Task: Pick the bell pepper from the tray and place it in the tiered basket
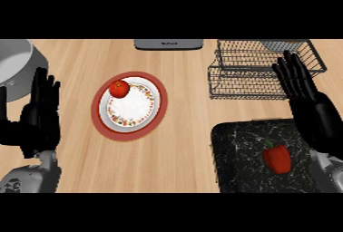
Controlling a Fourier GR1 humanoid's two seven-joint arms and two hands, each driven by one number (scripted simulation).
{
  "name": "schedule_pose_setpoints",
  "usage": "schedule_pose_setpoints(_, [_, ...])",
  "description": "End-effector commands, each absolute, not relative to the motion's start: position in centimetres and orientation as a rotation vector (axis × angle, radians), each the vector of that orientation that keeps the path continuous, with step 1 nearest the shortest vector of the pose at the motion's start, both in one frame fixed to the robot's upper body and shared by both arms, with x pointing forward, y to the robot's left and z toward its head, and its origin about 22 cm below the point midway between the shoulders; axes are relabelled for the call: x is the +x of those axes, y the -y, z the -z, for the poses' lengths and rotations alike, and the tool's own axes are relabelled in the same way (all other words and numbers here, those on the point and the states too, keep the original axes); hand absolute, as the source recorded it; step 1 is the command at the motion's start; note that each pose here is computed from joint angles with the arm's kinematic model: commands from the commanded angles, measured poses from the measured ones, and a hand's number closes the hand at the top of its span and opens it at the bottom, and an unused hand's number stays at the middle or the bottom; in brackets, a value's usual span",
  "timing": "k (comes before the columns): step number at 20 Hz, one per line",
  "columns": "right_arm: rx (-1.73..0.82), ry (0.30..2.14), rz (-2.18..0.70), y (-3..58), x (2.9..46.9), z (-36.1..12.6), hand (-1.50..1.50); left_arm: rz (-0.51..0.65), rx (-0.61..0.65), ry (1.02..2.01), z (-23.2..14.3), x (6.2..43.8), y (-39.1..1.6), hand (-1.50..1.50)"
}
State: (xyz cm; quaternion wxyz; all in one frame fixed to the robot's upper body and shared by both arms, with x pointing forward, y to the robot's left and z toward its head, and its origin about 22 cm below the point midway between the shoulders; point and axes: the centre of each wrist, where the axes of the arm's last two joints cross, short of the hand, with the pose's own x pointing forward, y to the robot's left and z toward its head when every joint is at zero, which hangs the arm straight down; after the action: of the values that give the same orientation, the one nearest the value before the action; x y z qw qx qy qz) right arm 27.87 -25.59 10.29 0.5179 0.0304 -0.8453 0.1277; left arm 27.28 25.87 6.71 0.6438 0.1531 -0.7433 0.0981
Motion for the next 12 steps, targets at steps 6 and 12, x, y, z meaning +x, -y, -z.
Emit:
schedule_pose_setpoints(6, [-0.061,2.201,-0.251,32.7,21.5,-7.4,1.5,0.053,0.061,1.463,-4.2,27.1,-23.7,0.0])
schedule_pose_setpoints(12, [-0.592,2.08,0.178,37.6,15.2,1.0,-1.5,0.081,-0.082,1.398,-3.6,26.3,-22.9,0.0])
